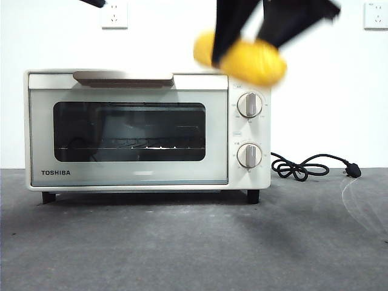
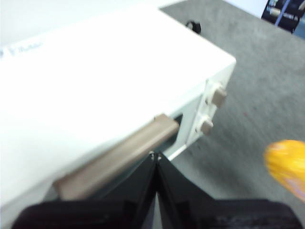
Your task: Take the corn from the table,put the corn in the oven
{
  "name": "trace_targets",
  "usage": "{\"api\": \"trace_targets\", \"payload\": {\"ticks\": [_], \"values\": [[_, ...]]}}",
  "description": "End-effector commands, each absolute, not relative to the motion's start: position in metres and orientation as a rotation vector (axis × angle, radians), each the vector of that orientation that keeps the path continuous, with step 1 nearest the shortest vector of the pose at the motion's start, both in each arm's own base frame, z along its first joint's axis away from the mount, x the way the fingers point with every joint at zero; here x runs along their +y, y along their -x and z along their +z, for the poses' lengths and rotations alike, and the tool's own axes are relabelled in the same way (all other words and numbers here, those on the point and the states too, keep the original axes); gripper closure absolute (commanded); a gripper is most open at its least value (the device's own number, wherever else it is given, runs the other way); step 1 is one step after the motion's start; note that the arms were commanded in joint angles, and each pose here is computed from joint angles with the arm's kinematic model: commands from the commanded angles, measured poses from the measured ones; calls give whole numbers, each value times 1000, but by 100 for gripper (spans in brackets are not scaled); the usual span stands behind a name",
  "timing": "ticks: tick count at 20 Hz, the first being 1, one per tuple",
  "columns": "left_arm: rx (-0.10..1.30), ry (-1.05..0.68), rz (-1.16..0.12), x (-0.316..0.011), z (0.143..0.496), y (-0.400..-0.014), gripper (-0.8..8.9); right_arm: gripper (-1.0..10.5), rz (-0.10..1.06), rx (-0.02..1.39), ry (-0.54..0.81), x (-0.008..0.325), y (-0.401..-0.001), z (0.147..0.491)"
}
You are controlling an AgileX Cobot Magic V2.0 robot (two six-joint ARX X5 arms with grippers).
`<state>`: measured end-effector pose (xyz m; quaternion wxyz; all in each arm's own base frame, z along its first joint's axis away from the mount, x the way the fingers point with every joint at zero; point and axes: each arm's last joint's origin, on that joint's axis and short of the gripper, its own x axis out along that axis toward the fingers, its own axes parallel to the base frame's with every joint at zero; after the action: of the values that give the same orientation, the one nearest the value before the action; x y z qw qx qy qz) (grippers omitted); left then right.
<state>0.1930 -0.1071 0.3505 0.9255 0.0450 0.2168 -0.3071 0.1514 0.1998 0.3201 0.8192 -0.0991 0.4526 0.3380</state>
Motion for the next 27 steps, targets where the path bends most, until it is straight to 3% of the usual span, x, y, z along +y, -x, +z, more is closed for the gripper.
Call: {"api": "trace_targets", "payload": {"ticks": [1, 10, 27], "values": [[433, -109, -617, -112, 346, -203, 819, 959, 753, 909, 183, 198, -142, 339], [522, -175, -553, -123, 318, -234, 819, 958, 771, 780, 143, 180, -123, 383], [638, -266, -484, -129, 285, -259, 819, 959, 765, 763, 148, 172, -119, 387]]}}
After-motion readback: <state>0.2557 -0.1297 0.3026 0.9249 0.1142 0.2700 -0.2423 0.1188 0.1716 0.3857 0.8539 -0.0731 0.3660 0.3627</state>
